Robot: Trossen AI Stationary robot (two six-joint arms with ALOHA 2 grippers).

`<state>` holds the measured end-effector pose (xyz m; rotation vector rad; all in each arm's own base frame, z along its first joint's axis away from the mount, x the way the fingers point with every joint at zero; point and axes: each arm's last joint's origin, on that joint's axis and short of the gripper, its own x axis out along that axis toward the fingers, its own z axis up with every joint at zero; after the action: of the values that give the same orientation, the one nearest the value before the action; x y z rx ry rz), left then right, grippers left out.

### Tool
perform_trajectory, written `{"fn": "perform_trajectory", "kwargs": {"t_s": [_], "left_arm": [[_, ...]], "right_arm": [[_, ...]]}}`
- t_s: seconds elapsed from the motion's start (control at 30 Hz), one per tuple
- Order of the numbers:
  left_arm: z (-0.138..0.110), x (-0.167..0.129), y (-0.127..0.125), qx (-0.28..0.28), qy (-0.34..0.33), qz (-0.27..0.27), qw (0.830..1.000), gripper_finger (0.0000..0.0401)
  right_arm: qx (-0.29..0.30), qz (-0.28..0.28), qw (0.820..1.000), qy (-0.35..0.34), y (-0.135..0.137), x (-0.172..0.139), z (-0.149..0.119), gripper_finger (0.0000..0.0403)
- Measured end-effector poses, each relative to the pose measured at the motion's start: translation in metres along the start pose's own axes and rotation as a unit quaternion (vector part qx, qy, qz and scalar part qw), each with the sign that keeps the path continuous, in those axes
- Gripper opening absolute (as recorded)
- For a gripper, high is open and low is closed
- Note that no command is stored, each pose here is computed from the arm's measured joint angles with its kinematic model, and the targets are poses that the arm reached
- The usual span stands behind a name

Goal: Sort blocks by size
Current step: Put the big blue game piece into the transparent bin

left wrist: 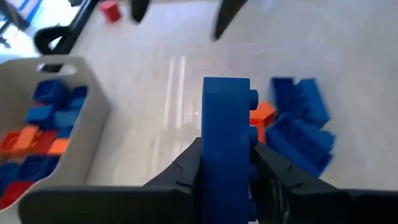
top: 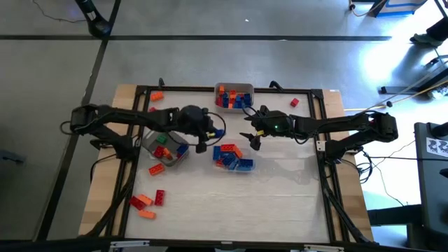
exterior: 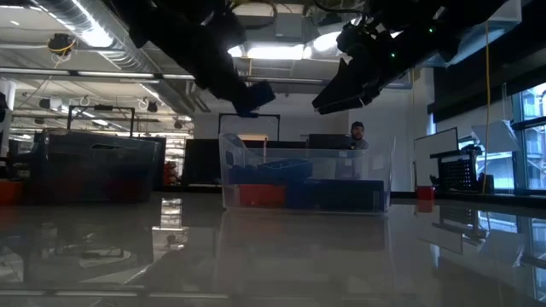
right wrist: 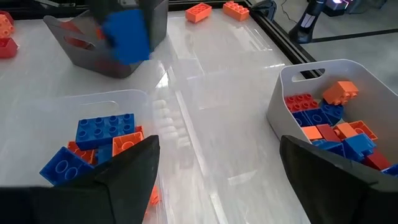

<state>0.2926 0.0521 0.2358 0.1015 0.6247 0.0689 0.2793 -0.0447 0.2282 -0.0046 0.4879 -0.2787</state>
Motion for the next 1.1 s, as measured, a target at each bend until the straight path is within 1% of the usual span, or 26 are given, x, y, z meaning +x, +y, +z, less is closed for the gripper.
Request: {"fn": "perform_trajectory", "kwargs": {"t_s": [0.13, 0.33, 0.43, 0.67, 0.77, 0.87, 1.03, 1.1], "left_arm": [[0.005, 0.003, -0.014, 0.001, -0.021, -0.017, 1.000, 0.0086], [0.005, 0.014, -0.030, 0.005, -0.024, -0.038, 0.999, 0.0081], [0.001, 0.022, -0.034, 0.005, -0.011, -0.044, 0.999, 0.0083], [-0.009, 0.035, -0.038, -0.022, 0.020, -0.050, 0.998, 0.0086], [-0.009, 0.038, -0.040, -0.025, 0.018, -0.052, 0.998, 0.0089], [-0.008, 0.041, -0.039, -0.027, 0.007, -0.050, 0.998, 0.0109], [-0.009, 0.041, -0.039, -0.028, 0.010, -0.050, 0.998, 0.0167], [-0.008, 0.040, -0.039, -0.020, 0.009, -0.050, 0.999, 0.0189]], "right_arm": [[0.000, 0.000, 1.000, -0.001, 0.000, 0.000, 0.000, 0.0331], [0.000, 0.000, 1.000, -0.001, 0.000, 0.000, 0.000, 0.0331], [0.000, 0.000, 1.000, 0.001, 0.000, 0.000, 0.000, 0.0331], [0.001, 0.000, 1.000, 0.000, 0.000, 0.000, 0.000, 0.0331], [0.000, 0.001, 1.000, 0.000, 0.000, 0.000, 0.000, 0.0331], [0.000, 0.001, 1.000, 0.002, 0.000, 0.002, -0.001, 0.0331], [-0.001, 0.001, 1.000, 0.007, 0.001, 0.003, -0.003, 0.0331], [0.000, 0.001, 1.000, 0.006, 0.001, 0.003, -0.002, 0.0331]]}}
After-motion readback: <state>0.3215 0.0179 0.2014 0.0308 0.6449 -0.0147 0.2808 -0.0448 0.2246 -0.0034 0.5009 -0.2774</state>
